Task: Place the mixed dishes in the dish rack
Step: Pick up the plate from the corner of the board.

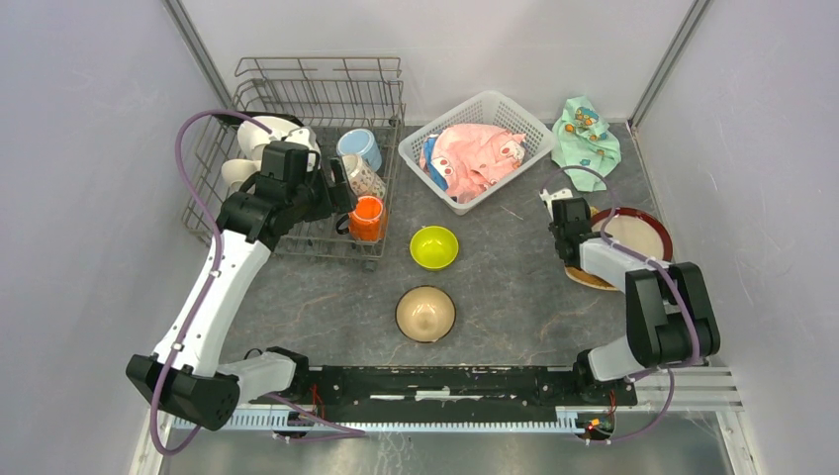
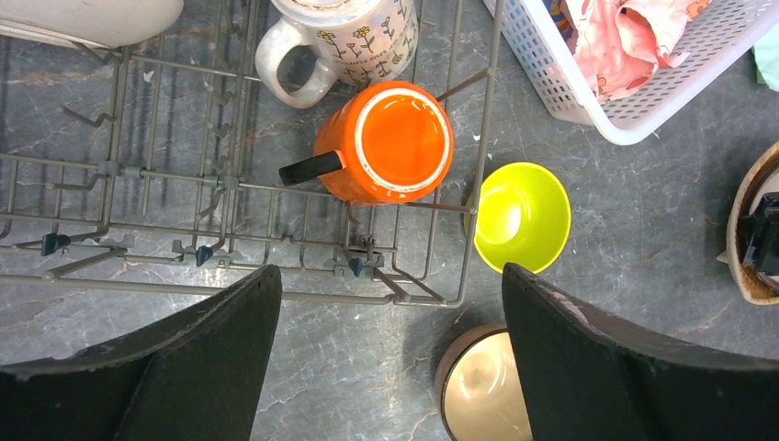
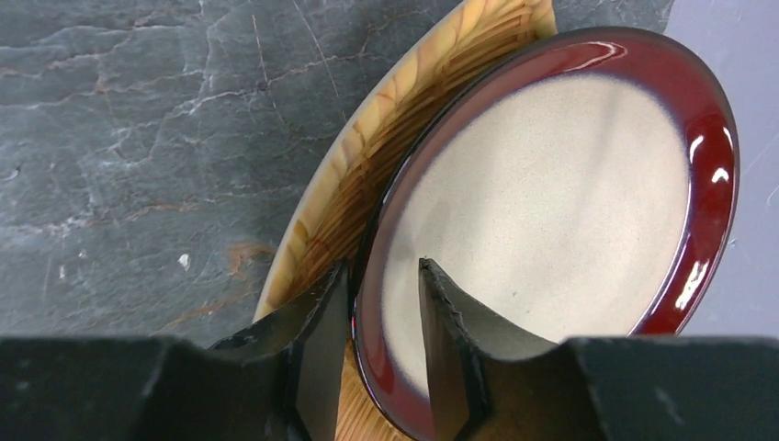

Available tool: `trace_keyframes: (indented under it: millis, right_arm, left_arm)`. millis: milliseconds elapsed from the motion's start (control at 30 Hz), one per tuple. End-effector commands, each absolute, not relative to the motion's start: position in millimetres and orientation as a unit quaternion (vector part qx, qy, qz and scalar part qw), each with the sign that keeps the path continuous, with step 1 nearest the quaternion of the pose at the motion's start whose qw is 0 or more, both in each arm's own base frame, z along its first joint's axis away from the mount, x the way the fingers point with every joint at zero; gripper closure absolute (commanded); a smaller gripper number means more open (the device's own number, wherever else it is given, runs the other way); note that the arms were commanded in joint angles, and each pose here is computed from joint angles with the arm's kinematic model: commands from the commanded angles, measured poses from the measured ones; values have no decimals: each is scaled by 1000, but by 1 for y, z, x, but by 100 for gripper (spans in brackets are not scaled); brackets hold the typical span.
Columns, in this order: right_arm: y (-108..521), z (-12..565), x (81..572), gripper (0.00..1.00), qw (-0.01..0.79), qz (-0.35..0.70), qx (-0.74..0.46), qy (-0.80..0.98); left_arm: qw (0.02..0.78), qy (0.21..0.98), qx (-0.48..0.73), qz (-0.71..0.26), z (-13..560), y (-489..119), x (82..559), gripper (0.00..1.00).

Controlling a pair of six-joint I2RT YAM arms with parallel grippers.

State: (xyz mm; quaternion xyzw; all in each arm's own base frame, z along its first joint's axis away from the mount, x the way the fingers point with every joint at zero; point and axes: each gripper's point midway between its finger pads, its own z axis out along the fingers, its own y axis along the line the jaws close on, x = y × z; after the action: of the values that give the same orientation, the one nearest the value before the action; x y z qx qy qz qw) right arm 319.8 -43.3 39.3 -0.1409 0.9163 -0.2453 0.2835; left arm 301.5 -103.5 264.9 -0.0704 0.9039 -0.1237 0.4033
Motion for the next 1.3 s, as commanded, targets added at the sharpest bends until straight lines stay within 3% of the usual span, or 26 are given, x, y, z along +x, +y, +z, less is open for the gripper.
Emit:
trace_keyframes:
  millis: [0,167,267,533,767,1133,1267]
  right_arm:
    - [-51,15,304,65,242,-263,-138,923]
    - [-36,21,309,91,275,-227,-132,925]
    - [-23,37,310,100,307,-200,-121,922]
    - [26,92,311,100,408,-77,-118,902]
    - [52,108,292,100,437,-19,-117,892]
    - [76,126,277,100,517,60,-120,845]
    - [65,129,273,100,544,41,-97,833]
  left_arm:
    - [431,890,-72,-132,286,-103,302,6]
    - [435,887,-75,-138,289,-106,307,6]
    - [436,884,-86,-142,290,-107,311,7]
    - [438,877,-89,-174,296,-121,323,13]
    - [393,864,-84,-305,284,-180,341,29]
    - [360,846,-18,-394,300,-315,359,29]
    - [333,857,-31,-393,260,-347,370,29]
